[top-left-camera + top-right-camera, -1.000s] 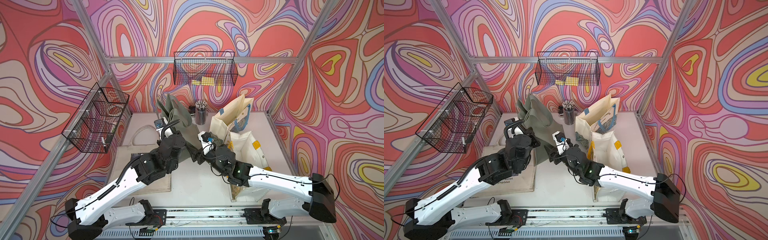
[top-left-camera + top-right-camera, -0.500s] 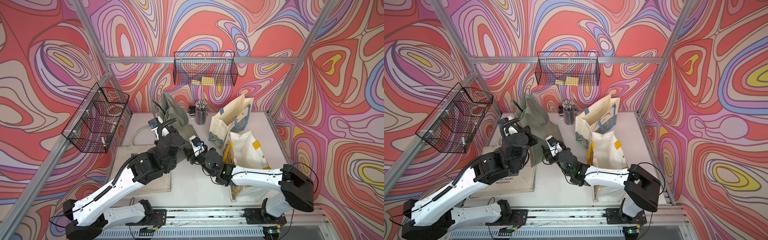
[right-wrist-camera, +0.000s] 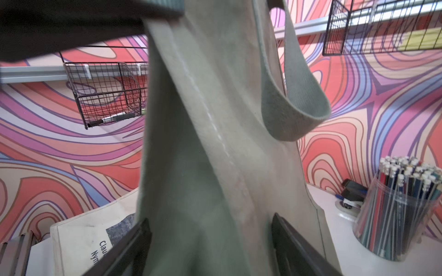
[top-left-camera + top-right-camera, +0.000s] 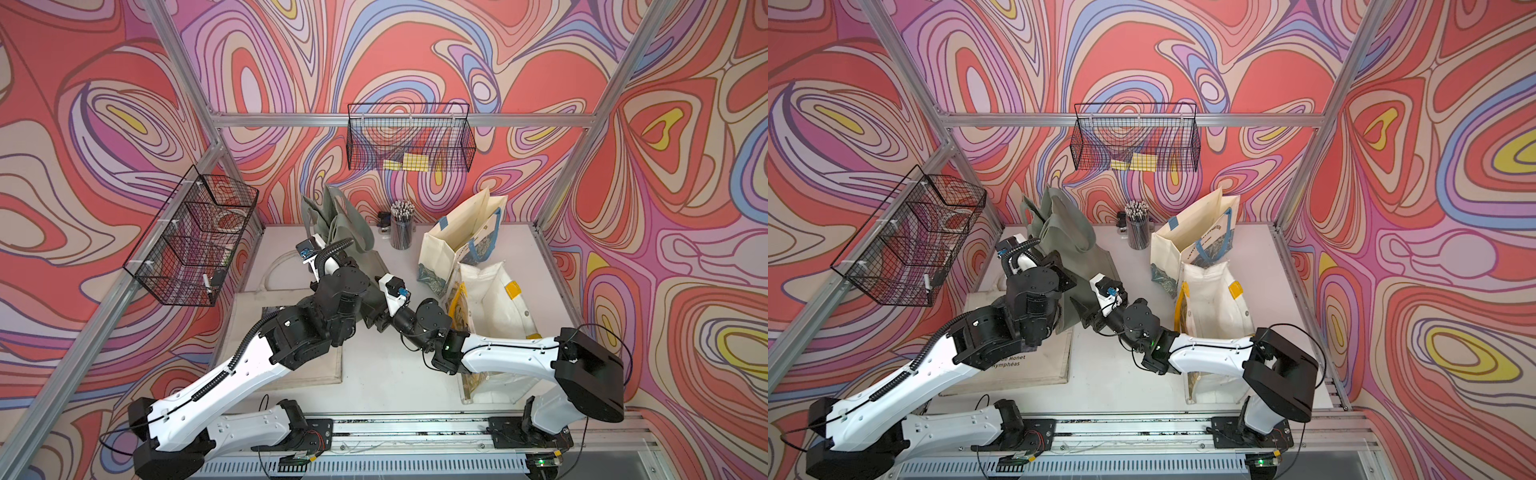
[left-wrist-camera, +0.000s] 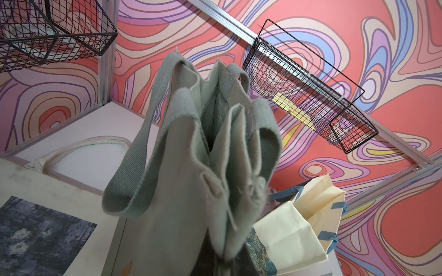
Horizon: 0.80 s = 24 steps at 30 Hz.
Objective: Put away the canvas bag
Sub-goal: Press the canvas bag.
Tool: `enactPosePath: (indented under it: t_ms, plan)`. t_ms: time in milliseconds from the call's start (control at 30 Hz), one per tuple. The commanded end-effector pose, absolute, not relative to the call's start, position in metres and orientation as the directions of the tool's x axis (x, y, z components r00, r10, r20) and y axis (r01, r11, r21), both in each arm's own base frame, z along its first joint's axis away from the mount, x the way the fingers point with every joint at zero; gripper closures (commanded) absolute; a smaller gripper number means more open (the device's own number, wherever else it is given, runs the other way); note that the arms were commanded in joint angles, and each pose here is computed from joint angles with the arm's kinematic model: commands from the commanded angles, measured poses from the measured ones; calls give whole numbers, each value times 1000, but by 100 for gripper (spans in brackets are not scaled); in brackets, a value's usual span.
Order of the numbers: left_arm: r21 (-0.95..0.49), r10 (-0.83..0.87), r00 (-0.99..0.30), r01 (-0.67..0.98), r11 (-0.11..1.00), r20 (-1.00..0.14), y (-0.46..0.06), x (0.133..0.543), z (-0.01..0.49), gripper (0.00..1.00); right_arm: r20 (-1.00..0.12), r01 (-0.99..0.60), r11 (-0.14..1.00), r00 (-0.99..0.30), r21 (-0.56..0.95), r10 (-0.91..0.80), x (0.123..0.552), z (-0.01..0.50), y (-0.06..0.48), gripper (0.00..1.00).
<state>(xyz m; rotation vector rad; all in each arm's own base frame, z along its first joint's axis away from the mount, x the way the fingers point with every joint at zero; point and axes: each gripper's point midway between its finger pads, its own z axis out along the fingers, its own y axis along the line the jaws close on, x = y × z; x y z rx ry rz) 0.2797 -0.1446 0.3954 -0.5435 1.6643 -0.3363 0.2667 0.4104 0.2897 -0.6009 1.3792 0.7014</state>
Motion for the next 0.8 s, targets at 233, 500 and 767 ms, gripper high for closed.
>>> enactPosePath:
  t_ms: [233,500,767]
  plan:
    - [-616,-627,-30,-153,772,-778,-145,282,412,100,-982,-731,682,122,9,143,268,318,434,2]
    - [-675,-685,-31,-143,723,-728,-146,281,415,100,-980,-461,887,166,18,107,289,301,427,3]
    - [-714,-721,-15,-126,688,-692,-141,277,426,100,-988,-399,915,110,54,106,299,278,427,11]
